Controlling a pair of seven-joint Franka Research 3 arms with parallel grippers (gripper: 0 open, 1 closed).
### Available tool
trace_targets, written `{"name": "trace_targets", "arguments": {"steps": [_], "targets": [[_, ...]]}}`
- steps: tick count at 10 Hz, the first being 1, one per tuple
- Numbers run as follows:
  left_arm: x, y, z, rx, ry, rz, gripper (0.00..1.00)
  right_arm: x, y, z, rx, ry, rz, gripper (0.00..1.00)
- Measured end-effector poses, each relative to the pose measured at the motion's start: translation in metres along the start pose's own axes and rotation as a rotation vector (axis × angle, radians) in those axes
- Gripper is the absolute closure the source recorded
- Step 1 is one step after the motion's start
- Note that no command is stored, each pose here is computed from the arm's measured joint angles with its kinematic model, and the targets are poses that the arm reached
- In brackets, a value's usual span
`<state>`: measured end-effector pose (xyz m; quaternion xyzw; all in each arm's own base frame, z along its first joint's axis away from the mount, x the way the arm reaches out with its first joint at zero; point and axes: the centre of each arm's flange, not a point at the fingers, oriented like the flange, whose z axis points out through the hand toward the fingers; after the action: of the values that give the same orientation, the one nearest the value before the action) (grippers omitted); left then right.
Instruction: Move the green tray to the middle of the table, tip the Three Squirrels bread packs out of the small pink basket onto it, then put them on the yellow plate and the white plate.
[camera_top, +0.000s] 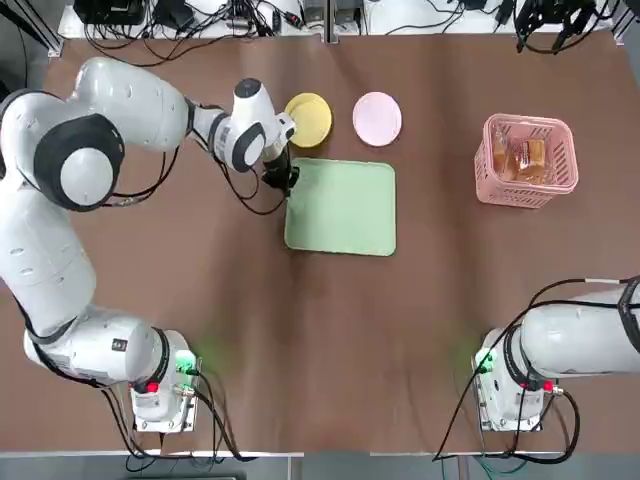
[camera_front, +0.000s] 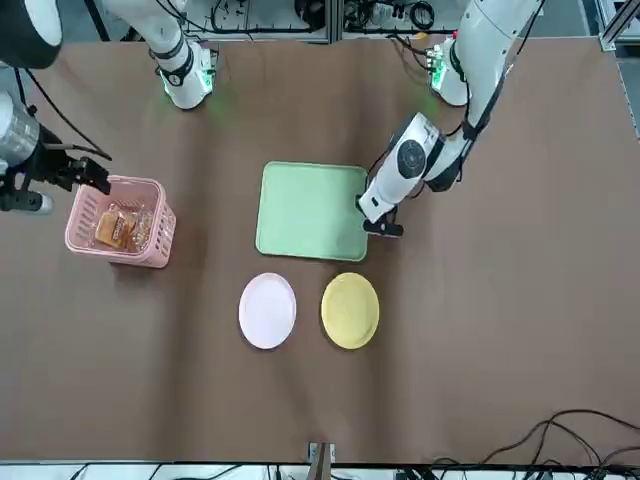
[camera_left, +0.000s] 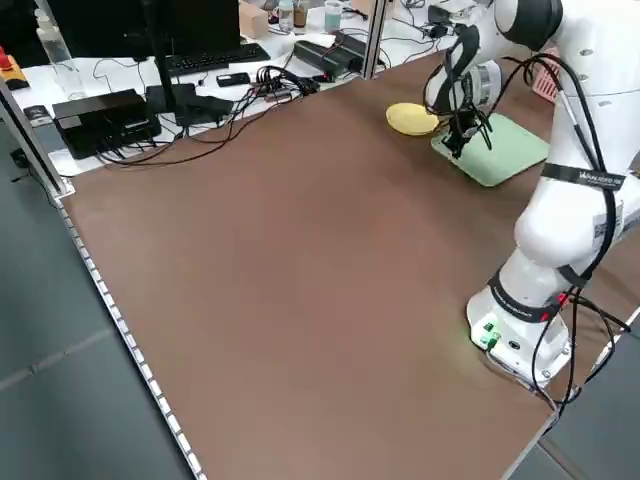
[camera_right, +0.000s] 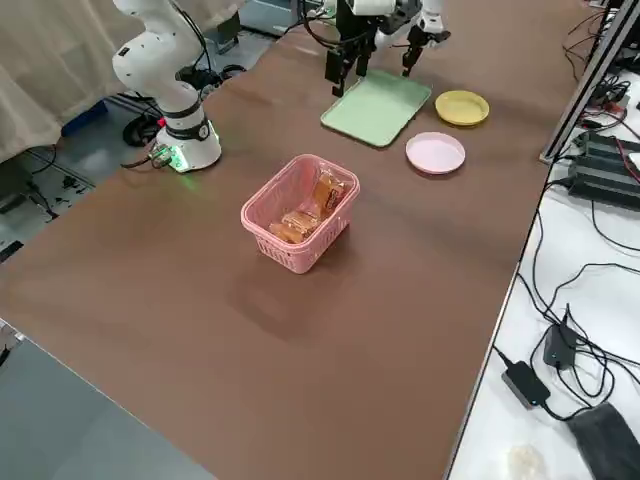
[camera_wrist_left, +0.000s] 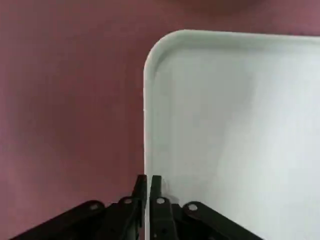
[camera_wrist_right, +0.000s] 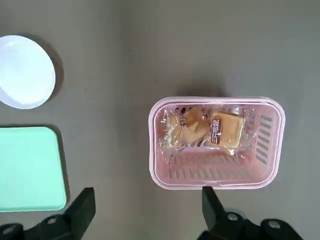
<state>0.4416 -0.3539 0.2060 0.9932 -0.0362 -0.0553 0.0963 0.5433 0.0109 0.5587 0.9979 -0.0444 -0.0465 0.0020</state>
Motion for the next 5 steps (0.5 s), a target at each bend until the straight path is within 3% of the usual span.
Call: {"name": "trace_targets", "arguments": {"steps": [3, 5], "targets": [[0.030, -0.006, -0.028, -0.009, 0.037, -0.034, 0.42, -0.010, -0.011, 0.035, 0.000, 0.030, -0.022, 0.05], [0.077, -0.038, -0.102, 0.015, 0.074, -0.058, 0.13, -0.023, -0.021, 0.066, -0.003, 0.030, -0.043, 0.05]]}}
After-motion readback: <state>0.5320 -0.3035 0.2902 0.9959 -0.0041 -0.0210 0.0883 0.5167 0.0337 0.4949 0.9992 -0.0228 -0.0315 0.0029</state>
